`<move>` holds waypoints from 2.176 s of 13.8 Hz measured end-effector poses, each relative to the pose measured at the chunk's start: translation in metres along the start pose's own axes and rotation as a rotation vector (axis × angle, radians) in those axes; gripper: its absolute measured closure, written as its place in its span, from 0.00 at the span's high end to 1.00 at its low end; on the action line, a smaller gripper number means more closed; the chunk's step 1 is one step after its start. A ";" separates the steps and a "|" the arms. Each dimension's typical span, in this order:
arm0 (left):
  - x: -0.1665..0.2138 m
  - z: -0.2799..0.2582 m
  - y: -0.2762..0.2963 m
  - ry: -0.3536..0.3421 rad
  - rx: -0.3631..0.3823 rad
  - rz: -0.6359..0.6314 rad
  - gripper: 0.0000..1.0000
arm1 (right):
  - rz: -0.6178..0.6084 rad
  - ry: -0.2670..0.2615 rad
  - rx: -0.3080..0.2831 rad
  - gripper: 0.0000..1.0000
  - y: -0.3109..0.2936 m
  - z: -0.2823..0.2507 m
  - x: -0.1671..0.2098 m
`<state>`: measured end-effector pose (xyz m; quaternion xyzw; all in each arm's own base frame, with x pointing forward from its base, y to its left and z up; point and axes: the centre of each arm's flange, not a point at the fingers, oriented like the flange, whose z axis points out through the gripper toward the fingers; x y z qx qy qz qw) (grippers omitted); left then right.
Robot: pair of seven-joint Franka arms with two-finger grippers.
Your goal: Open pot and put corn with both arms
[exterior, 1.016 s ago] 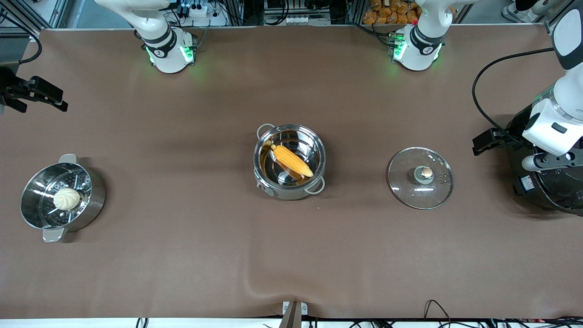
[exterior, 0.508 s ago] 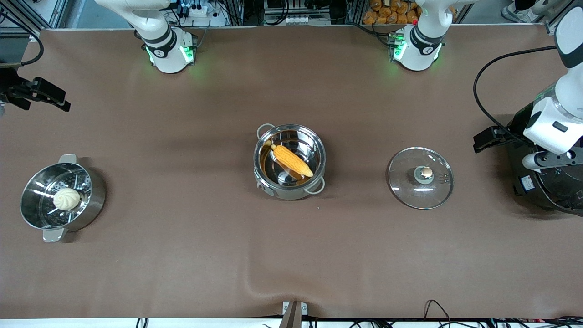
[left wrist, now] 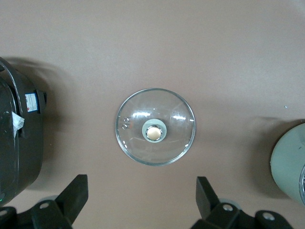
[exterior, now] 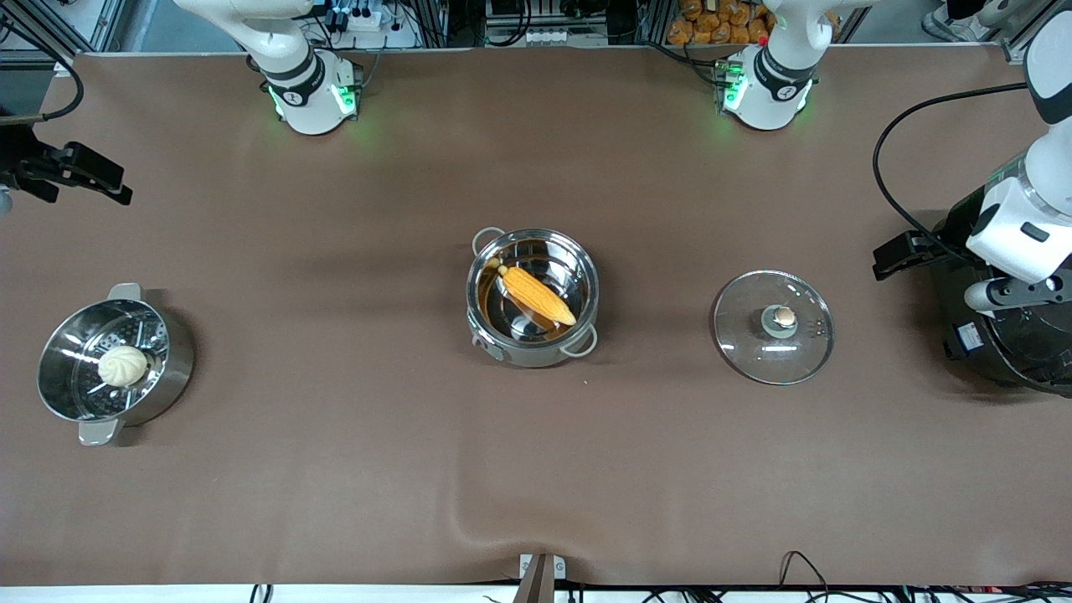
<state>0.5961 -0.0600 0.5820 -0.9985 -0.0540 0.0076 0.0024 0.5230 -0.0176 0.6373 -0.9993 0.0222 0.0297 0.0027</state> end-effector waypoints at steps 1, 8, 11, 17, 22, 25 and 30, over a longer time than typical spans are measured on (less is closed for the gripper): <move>0.000 0.000 0.000 0.001 0.000 0.000 1.00 | -0.001 0.000 0.000 1.00 0.000 0.000 0.000; -0.008 -0.015 0.003 0.008 0.002 0.008 1.00 | -0.001 0.000 0.000 1.00 0.000 0.000 0.000; -0.011 -0.021 0.000 0.014 0.004 0.049 1.00 | -0.001 0.000 0.000 1.00 0.000 0.000 0.000; -0.022 -0.045 -0.006 0.055 0.006 0.046 1.00 | -0.001 0.000 0.000 1.00 0.000 0.000 0.000; -0.033 -0.044 -0.008 0.069 0.014 0.048 1.00 | -0.001 0.000 0.000 1.00 0.000 0.000 0.000; -0.033 -0.047 -0.011 0.077 0.013 0.053 1.00 | -0.001 0.000 0.000 1.00 0.000 0.000 0.000; -0.035 -0.046 -0.011 0.060 0.017 0.070 1.00 | -0.001 0.000 0.000 1.00 0.000 0.000 0.000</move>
